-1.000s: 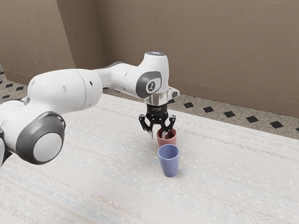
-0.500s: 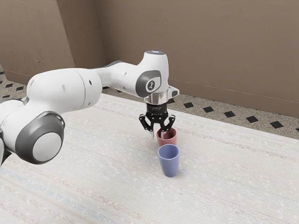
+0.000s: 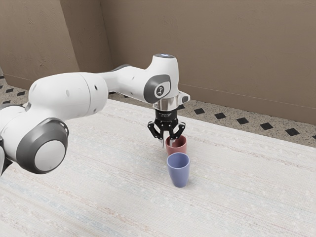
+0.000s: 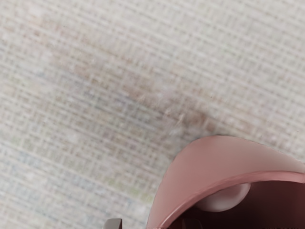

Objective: Place the left cup onto the right cup

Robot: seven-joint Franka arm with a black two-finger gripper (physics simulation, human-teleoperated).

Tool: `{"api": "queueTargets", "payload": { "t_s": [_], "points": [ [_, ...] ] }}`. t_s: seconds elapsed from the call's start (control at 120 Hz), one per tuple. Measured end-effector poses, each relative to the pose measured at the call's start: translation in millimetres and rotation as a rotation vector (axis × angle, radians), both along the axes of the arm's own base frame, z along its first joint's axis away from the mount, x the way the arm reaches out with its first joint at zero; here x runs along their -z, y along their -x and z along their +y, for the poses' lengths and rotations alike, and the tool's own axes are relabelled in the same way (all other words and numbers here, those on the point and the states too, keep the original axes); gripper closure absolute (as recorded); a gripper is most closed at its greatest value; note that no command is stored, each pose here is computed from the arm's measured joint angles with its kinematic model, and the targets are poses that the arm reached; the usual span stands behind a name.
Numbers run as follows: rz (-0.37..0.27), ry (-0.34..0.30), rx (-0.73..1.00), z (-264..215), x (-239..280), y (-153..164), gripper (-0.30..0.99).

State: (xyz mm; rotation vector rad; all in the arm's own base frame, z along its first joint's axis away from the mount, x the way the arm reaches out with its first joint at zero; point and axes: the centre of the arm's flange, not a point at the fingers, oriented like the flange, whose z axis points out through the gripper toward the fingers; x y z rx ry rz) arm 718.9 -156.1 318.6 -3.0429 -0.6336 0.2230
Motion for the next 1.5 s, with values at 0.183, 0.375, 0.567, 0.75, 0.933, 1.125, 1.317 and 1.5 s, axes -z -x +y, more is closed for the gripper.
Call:
{"api": "queueTargets", "payload": {
  "t_s": [0.183,0.375,0.567,0.75,0.933,1.125,1.317,1.5],
  "points": [
    [-0.008,0.003,0.0,-1,-4,-1,0.64],
    [-0.008,0.003,0.001,-1,-5,-1,0.67],
    [-0.009,0.003,0.002,-2,-5,-1,0.72],
    [-0.009,0.003,0.002,-3,-5,-1,0.75],
    [-0.01,0.001,0.004,-3,-5,-1,0.77],
    [-0.017,0.002,0.005,-4,-11,-1,0.78],
    [-0.038,0.004,0.007,-5,-30,1,0.79],
    [-0.055,0.009,0.009,-6,-49,3,0.79]
  ]
}}
